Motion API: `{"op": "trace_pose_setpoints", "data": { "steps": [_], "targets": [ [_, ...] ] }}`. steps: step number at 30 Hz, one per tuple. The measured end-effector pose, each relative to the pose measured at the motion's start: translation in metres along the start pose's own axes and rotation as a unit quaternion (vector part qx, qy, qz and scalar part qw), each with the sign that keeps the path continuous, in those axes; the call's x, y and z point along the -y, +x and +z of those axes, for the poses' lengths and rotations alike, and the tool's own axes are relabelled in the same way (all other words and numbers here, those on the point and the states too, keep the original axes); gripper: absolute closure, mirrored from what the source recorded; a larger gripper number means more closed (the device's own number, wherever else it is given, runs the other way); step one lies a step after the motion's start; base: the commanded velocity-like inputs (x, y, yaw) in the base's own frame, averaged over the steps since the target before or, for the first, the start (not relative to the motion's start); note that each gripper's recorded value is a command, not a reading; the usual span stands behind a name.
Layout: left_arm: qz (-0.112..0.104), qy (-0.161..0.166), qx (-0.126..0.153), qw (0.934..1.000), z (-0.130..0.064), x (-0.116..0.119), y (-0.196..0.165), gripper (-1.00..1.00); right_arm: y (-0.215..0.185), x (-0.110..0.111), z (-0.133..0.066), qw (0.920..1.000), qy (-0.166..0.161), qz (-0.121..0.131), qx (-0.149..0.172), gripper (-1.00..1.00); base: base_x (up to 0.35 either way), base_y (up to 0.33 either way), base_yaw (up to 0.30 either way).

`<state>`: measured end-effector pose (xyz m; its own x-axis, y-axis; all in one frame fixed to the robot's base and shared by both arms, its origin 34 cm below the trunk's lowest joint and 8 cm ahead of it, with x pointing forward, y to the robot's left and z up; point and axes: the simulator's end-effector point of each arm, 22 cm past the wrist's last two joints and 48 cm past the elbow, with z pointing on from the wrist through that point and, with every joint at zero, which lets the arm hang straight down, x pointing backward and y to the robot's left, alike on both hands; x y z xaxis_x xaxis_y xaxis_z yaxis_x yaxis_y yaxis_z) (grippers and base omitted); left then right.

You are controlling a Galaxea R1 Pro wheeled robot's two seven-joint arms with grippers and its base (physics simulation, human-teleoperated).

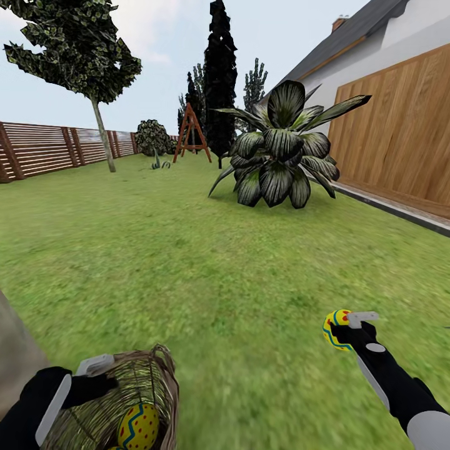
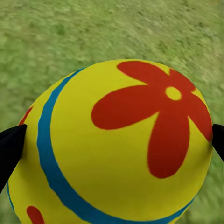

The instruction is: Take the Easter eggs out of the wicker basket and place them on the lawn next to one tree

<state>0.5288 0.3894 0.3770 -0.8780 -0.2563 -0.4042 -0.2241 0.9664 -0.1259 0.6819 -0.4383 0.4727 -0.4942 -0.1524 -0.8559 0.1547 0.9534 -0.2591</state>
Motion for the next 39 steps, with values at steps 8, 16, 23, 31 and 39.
{"op": "trace_pose_setpoints", "data": {
  "steps": [8,16,23,31,39],
  "targets": [
    [-0.001,0.002,0.001,1.0000,0.000,0.001,0.000,-1.00,0.000,0.000,0.000,1.0000,0.001,0.000,0.000,1.00,0.000,0.000,0.000],
    [-0.003,0.002,-0.008,1.0000,0.007,0.001,0.006,-1.00,0.010,-0.002,0.004,1.0000,0.000,-0.003,-0.009,1.00,0.000,0.000,0.000],
    [-0.004,-0.002,-0.023,0.9997,0.018,-0.002,0.016,-1.00,0.026,-0.006,0.011,0.9997,-0.002,-0.008,-0.023,1.00,0.000,0.000,0.000],
    [-0.005,-0.007,-0.038,0.9993,0.029,-0.006,0.026,-1.00,0.045,-0.011,0.018,0.9992,-0.005,-0.012,-0.039,1.00,0.000,0.000,0.000],
    [-0.006,-0.011,-0.052,0.9986,0.040,-0.009,0.036,-1.00,0.063,-0.017,0.024,0.9984,-0.007,-0.015,-0.054,1.00,0.000,0.000,0.000]
  ]
}}
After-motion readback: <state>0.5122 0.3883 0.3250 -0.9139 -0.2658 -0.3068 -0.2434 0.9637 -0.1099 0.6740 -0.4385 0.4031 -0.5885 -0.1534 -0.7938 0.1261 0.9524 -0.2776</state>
